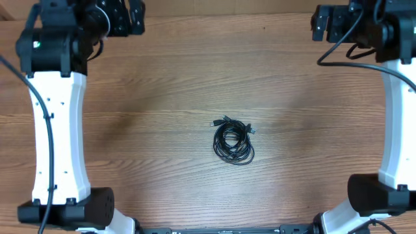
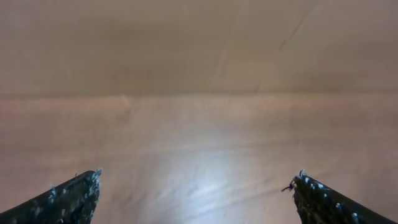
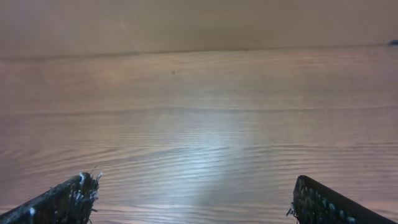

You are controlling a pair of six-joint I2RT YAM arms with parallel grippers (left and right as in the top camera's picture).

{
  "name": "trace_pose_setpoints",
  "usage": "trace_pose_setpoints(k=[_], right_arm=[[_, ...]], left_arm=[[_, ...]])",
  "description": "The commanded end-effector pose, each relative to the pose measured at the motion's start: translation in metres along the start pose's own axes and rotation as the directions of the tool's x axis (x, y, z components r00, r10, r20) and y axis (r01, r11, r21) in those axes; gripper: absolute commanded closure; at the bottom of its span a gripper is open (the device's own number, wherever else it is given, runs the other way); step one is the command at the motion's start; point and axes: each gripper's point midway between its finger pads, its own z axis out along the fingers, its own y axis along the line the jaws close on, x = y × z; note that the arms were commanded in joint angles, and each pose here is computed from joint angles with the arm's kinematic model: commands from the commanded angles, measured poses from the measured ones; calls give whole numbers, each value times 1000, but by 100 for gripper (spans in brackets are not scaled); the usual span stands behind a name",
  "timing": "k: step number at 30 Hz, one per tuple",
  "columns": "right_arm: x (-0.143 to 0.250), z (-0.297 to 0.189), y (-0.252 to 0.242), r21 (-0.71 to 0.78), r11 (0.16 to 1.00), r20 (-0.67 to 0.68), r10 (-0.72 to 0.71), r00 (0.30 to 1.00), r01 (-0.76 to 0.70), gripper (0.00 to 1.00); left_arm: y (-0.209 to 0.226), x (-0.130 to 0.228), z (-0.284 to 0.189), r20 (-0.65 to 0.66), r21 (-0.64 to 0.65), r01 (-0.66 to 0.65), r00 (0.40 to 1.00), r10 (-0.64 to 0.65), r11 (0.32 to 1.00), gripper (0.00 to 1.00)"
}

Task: Untangle cables
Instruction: 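Raise both arms and move the grippers toward the black cable coil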

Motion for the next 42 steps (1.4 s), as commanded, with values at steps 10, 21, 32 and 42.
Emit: trace_pose_setpoints(k=[10, 21, 32, 42], right_arm=[[-17, -28, 4, -32, 999, 88, 2, 996, 1, 0], [50, -13, 26, -109, 986, -198, 106, 974, -129, 0], [117, 5, 62, 86, 996, -256, 45, 966, -24, 0], [208, 11, 66, -11, 989, -280, 140, 950, -148, 0]], left_arm=[[-14, 42, -15, -179, 55, 39, 983, -28, 998, 1], [-12, 75, -30, -294, -97, -12, 956, -17, 995, 0], [-74, 60, -107, -106, -122, -130, 987, 117, 984, 0], [-72, 81, -168, -16, -54, -239, 971, 239, 969, 0]])
